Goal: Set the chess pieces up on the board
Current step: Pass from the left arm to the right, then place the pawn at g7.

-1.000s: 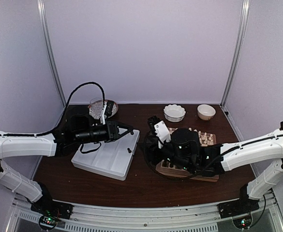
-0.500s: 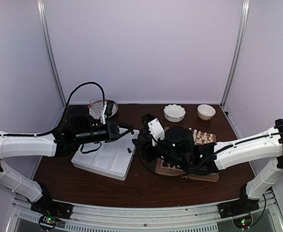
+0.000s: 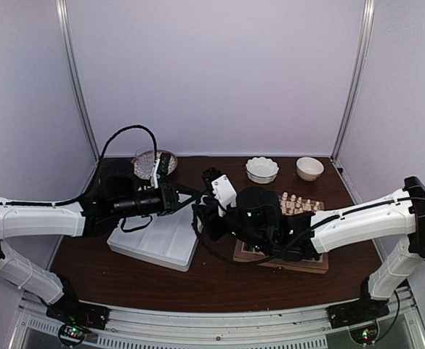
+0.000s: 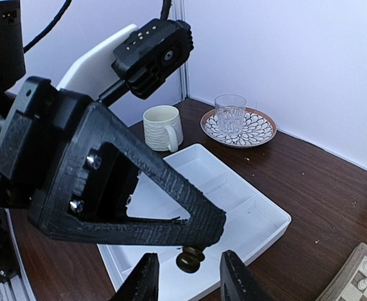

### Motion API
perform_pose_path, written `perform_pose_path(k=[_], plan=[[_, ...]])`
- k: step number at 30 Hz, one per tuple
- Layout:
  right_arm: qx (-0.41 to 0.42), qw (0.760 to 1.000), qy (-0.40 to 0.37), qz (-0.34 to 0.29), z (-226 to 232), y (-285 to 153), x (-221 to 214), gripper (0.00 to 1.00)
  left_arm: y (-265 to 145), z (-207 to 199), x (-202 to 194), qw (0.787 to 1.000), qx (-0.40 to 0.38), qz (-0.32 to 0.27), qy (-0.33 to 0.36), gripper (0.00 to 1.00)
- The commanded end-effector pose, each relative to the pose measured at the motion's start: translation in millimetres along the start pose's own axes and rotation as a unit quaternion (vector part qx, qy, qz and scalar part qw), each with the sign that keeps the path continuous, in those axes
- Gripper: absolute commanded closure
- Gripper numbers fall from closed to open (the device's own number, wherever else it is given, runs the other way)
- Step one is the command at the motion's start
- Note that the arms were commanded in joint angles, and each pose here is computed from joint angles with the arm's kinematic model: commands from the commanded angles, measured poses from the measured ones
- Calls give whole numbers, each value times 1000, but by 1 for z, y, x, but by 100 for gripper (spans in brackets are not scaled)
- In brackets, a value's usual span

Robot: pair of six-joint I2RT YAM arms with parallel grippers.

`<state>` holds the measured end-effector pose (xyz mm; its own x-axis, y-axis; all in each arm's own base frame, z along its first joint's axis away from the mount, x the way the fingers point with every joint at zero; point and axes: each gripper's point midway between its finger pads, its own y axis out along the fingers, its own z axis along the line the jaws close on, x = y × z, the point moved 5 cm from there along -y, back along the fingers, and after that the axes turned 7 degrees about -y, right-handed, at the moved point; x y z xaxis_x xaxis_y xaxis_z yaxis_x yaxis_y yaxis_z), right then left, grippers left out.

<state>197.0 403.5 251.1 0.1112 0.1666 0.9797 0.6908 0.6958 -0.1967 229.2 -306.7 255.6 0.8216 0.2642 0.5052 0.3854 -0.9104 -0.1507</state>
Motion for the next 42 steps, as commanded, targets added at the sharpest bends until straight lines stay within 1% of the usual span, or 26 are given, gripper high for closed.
perform_pose_path(k=[1,16,20,25,31,37,41,42], plan=[[-11,1000,0,-17,2,3,15,65,-2,-8,2,1000,-21,-11,5,81],[-45,999,5,-15,-6,3,13,94,-2,-6,0,1000,-26,-10,-1,80],[-61,998,7,-11,-13,-3,10,100,-6,-6,0,1000,-20,-14,6,74],[-68,998,5,0,-22,-19,10,100,-15,-5,2,999,-4,-28,20,61],[-56,998,-3,35,-31,-42,7,100,-26,-6,6,998,22,-36,55,46],[-31,992,10,123,-46,-64,3,100,-39,0,17,991,64,-37,116,39],[0,983,25,179,-55,-79,6,100,-39,7,16,980,96,-7,176,37],[6,978,26,205,-58,-84,2,100,-37,9,15,977,102,0,189,37]])
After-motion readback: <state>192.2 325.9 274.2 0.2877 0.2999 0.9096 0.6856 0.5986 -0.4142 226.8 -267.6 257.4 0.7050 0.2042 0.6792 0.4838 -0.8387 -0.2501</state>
